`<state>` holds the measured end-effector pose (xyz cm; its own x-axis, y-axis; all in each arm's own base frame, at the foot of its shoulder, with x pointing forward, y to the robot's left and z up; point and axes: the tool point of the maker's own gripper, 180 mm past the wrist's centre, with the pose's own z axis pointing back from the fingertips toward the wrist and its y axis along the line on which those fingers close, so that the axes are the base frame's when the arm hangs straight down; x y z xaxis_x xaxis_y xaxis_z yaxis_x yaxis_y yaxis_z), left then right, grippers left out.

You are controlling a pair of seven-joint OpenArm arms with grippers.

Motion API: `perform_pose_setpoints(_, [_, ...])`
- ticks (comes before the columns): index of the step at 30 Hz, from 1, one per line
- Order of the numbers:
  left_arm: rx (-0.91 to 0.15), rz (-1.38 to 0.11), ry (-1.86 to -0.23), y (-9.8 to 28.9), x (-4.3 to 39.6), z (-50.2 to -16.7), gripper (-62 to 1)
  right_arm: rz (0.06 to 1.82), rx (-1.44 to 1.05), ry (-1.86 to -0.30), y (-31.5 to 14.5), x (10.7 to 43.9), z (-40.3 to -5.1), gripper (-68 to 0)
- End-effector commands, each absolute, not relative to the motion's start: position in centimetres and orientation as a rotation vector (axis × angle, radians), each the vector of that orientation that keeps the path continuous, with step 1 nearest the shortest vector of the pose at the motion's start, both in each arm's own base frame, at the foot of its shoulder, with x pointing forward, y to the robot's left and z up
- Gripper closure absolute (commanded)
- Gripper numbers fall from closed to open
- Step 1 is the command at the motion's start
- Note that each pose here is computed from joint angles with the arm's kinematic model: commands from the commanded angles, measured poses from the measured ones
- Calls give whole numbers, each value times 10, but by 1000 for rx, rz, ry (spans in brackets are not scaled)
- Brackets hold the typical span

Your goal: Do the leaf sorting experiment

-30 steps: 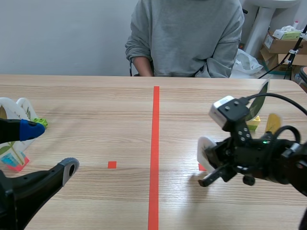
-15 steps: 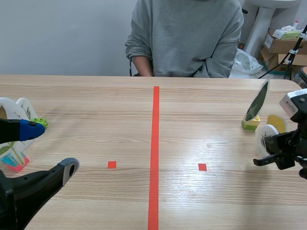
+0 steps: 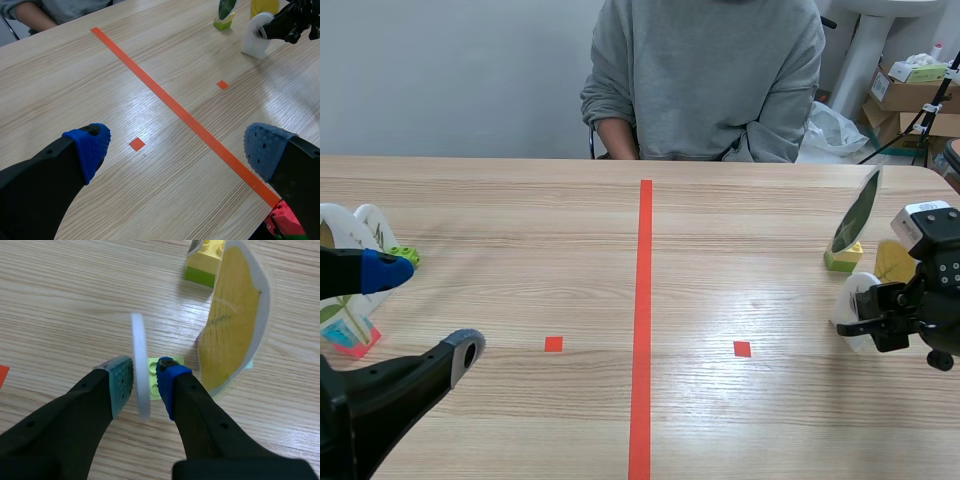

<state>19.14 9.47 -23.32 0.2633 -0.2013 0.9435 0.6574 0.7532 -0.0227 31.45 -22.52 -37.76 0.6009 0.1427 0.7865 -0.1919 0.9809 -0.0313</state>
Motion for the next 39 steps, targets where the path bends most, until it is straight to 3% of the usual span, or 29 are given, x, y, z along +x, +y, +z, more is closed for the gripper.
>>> perform_pose_setpoints(1, [-470, -595, -1193, 95, 193, -228, -572, 215, 39, -943, -228, 322, -364, -182])
perform_pose_setpoints(9, [-469, -595, -1193, 95, 193, -228, -572, 247, 10, -915, -230, 319, -368, -223])
perform_pose_setpoints(11, [-469, -595, -1193, 95, 193, -228, -572, 247, 9, -907, -230, 318, -369, -289])
perform_pose_setpoints(14, [-469, -595, -1193, 95, 193, -228, -572, 246, 32, -901, -227, 317, -370, -449])
perform_pose_setpoints(16, [-469, -595, -1193, 95, 193, -228, -572, 232, 58, -888, -224, 314, -372, -504])
perform_pose_setpoints(27, [-467, -596, -1186, 95, 193, -229, -572, 300, 97, -875, -208, 264, -376, -504])
perform_pose_setpoints(33, [-467, -597, -1186, 95, 193, -229, -572, 360, 124, -926, -200, 234, -345, -504])
perform_pose_setpoints(39, [-467, -597, -1187, 95, 193, -229, -572, 481, 204, -1019, -176, 226, -298, -504])
